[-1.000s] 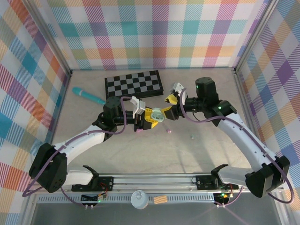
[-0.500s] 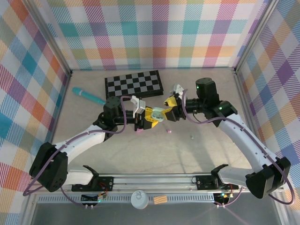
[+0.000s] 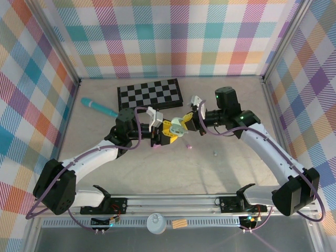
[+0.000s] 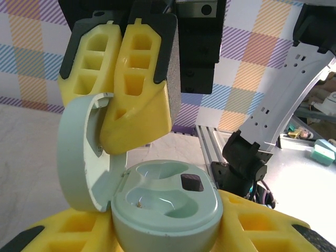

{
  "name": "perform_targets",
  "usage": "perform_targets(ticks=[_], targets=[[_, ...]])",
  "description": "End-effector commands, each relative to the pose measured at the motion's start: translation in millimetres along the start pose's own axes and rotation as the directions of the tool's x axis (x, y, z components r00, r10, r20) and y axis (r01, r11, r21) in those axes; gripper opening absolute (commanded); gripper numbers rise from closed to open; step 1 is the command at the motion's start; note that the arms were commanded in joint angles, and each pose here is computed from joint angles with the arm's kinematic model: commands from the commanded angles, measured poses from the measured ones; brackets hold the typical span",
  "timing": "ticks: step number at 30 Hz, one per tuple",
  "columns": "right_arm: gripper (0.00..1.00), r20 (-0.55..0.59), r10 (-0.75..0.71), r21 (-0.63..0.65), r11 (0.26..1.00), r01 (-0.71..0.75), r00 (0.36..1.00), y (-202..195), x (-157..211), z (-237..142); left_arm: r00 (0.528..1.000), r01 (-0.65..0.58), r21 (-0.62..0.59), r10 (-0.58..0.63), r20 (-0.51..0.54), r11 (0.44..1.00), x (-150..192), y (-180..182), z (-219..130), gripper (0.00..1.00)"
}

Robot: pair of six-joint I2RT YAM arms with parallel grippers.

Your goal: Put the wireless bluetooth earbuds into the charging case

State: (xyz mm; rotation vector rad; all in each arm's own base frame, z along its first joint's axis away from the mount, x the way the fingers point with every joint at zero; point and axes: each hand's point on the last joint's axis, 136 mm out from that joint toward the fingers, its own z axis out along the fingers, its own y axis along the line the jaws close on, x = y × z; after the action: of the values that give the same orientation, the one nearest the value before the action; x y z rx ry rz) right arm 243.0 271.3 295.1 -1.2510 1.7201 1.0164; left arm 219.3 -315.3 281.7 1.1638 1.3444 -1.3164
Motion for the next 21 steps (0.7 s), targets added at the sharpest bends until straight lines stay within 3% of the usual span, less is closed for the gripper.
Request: perform_targets(ticks=[1, 6, 13, 21], targets=[[0.03, 0.031, -0.054, -0.03, 0.998, 0.055, 0.998, 13, -11, -6, 0.997, -0.069, 0.031, 0.068, 0.034, 0.997, -16, -6, 2, 0.4], [0.0, 0.045, -0.074, -0.007, 0.997, 0.075, 0.996, 14, -16, -10, 0.997, -0.065, 0.021, 0.064, 0.033, 0.998, -15, -3, 3, 0.48], [0.0, 0.031, -0.081, 0.017, 0.997, 0.081, 0.996, 13, -14, -9, 0.997, -0.064, 0.018, 0.063, 0.036, 0.998, -17, -2, 3, 0.52], [0.0, 0.014, -0.103, 0.093, 0.99, 0.101, 0.995, 4, -15, -5, 0.998, -0.04, 0.014, 0.039, 0.039, 0.999, -16, 1, 4, 0.67]])
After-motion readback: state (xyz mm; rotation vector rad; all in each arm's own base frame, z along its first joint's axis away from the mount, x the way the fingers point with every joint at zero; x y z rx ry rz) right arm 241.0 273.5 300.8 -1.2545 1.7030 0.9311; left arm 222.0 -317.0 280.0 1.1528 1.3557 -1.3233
